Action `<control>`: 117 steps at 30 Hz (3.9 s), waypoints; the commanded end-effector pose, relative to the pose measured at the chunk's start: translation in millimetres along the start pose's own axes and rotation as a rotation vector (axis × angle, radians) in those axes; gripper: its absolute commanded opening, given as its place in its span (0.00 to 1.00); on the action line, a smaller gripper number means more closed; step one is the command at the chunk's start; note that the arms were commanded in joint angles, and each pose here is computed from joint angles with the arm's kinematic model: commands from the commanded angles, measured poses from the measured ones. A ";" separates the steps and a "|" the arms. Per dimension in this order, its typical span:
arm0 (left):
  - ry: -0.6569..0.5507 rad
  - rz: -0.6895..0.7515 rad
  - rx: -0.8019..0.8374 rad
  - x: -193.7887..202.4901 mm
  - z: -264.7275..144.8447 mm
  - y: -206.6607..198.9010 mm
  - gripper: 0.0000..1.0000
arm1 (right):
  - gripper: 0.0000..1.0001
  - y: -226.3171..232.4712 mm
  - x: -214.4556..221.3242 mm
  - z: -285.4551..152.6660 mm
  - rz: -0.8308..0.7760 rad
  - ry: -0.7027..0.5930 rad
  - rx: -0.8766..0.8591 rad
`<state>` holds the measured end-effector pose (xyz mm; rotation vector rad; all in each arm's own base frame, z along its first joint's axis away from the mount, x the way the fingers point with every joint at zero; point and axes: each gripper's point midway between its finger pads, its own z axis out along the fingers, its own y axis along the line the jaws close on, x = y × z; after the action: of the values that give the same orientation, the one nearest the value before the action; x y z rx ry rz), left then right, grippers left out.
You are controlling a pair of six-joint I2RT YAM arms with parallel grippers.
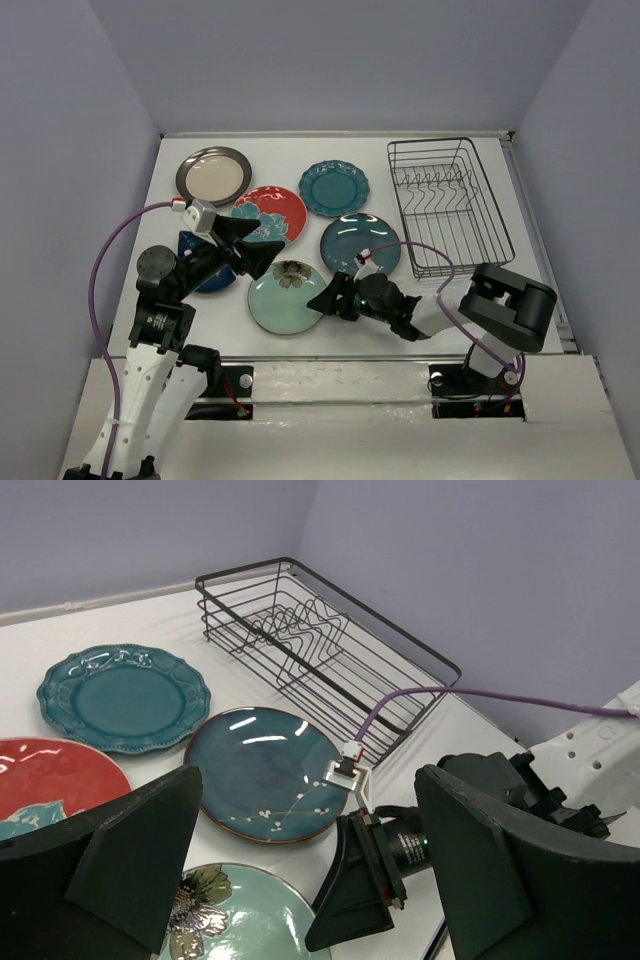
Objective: Load the plates into the dish rack
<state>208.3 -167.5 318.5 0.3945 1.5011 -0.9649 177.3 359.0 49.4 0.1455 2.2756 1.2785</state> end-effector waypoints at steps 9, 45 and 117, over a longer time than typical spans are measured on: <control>-0.040 0.044 0.016 -14.3 -2.1 -6.8 0.99 | 0.46 -24.1 9.8 19.3 0.085 -0.024 0.016; -0.084 0.084 0.057 -25.1 -11.3 -23.8 0.99 | 0.07 139.2 -356.6 -301.8 -0.486 -1.164 0.493; -0.026 0.089 0.267 -9.1 -17.3 -85.1 0.99 | 0.07 -52.1 -533.1 -345.6 -0.850 -0.956 1.197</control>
<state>143.4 -204.9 326.9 0.6181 1.4116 -1.1058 468.9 -108.0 296.8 0.0719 1.7892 -0.5833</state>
